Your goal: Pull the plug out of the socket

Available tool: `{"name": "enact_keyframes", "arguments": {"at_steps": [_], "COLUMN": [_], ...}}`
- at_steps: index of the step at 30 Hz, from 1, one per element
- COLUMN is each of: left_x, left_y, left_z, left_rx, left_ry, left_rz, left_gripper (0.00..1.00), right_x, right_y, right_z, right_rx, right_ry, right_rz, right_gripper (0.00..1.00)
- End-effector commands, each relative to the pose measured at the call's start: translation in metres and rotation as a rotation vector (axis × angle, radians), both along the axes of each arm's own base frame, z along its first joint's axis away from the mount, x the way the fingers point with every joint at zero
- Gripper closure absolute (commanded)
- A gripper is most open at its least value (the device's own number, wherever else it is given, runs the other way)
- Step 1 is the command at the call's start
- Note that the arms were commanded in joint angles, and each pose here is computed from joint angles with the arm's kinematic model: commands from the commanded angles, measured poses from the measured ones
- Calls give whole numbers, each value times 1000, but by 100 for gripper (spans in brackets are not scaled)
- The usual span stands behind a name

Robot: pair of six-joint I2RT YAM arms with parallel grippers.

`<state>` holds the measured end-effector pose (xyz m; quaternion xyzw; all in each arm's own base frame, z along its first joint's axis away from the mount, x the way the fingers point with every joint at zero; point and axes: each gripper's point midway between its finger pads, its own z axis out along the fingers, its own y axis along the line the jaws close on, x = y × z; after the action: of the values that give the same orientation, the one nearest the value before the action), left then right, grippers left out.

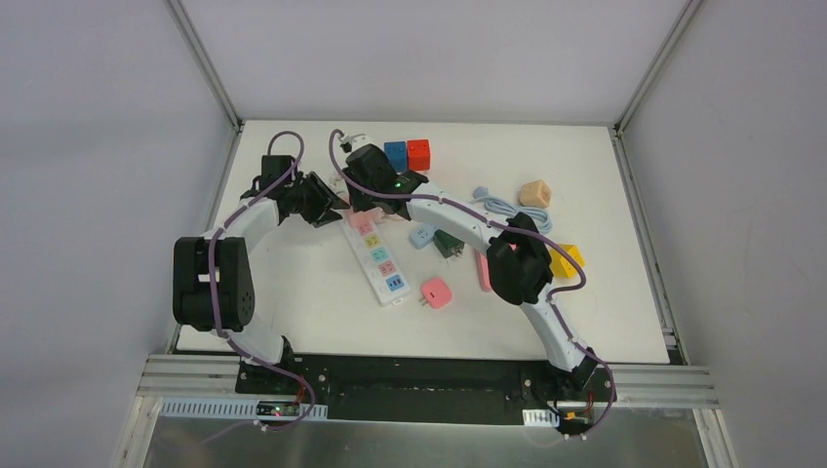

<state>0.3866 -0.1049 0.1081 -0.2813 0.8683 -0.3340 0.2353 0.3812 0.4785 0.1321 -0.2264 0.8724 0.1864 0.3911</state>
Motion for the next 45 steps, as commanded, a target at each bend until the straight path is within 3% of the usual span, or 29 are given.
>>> {"name": "enact_keyframes", "arguments": {"at_steps": [1, 8, 18, 23, 33, 45], "left_x": [-5, -18, -50, -54, -55, -58], "left_y": [-14, -13, 9, 14, 12, 16], "left_z": [-8, -30, -64, -67, -75, -81], "left_rx": [0, 76, 193, 217, 219, 258], "left_ry": [10, 120, 292, 318, 385, 447], "left_rz": [-40, -39, 35, 54, 18, -7], "left_gripper": [61, 70, 84, 86, 87, 88], "right_x": [-17, -30, -26, -21, -23, -25], "right_y": [13, 20, 15, 10, 8, 12], "right_z": [49, 67, 119, 128, 88, 156], "right_rx": [117, 175, 270, 302, 54, 261], "right_ry": [-8, 16, -63, -145, -306, -269], "right_rz": [40, 89, 60, 34, 64, 54], "right_gripper": [100, 100, 100, 100, 100, 100]}}
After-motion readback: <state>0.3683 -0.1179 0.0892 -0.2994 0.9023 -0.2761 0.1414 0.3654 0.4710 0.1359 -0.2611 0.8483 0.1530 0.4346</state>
